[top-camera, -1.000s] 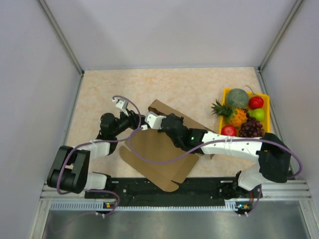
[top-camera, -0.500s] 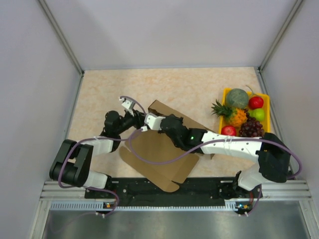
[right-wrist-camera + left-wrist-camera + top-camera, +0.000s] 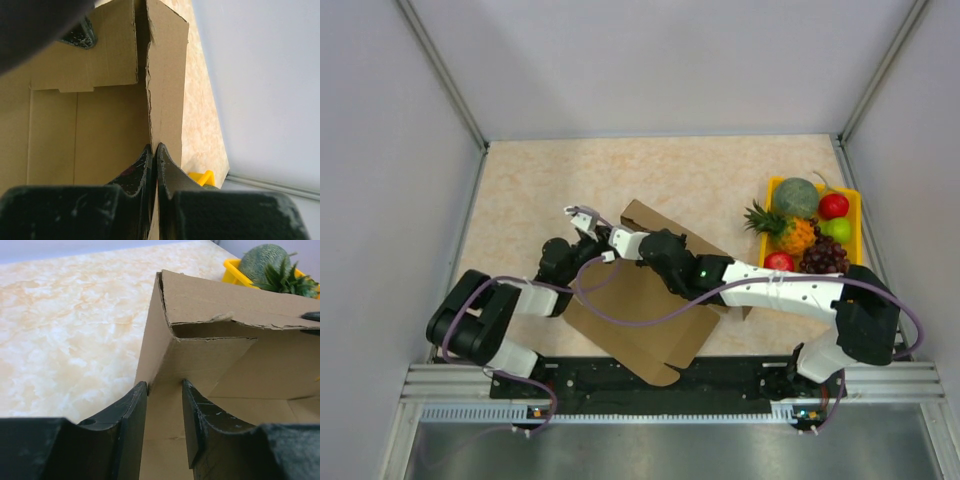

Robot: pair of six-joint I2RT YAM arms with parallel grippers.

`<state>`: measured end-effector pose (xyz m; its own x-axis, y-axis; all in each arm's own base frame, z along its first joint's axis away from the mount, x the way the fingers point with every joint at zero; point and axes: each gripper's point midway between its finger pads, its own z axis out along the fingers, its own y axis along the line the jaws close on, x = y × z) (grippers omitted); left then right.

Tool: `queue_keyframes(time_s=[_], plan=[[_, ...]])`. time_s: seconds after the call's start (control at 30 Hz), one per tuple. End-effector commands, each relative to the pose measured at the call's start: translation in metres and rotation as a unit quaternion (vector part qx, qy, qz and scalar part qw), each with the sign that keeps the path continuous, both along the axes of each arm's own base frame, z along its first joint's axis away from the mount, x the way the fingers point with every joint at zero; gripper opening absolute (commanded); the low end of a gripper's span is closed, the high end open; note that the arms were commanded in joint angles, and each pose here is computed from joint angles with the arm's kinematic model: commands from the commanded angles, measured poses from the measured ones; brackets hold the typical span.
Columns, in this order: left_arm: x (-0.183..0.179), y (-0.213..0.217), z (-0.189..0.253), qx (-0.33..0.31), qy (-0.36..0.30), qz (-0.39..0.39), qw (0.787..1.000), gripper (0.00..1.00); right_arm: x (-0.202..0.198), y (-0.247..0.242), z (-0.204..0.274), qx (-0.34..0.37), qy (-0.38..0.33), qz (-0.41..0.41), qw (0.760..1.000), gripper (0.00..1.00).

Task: Fold the paper box

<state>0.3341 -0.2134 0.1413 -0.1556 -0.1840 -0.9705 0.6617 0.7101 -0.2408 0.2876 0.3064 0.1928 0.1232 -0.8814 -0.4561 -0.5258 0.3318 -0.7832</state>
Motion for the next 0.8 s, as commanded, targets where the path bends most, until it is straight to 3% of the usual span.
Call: queue_keyframes(time_s=[0.0, 0.43, 0.77], plan=[[0.02, 0.011, 0.03, -0.002, -0.08, 0.078, 0.994, 0.38, -0.043, 0.002, -0.074, -0.053, 0.14, 0.062, 0.987, 0.0], [0.015, 0.014, 0.036, -0.021, -0.135, 0.101, 0.985, 0.3, -0.044, 0.006, -0.07, -0.035, 0.151, 0.069, 0.986, 0.0], [0.017, 0.01, 0.036, 0.023, -0.15, 0.152, 0.977, 0.2, -0.042, 0.011, -0.067, -0.006, 0.167, 0.062, 0.984, 0.0]])
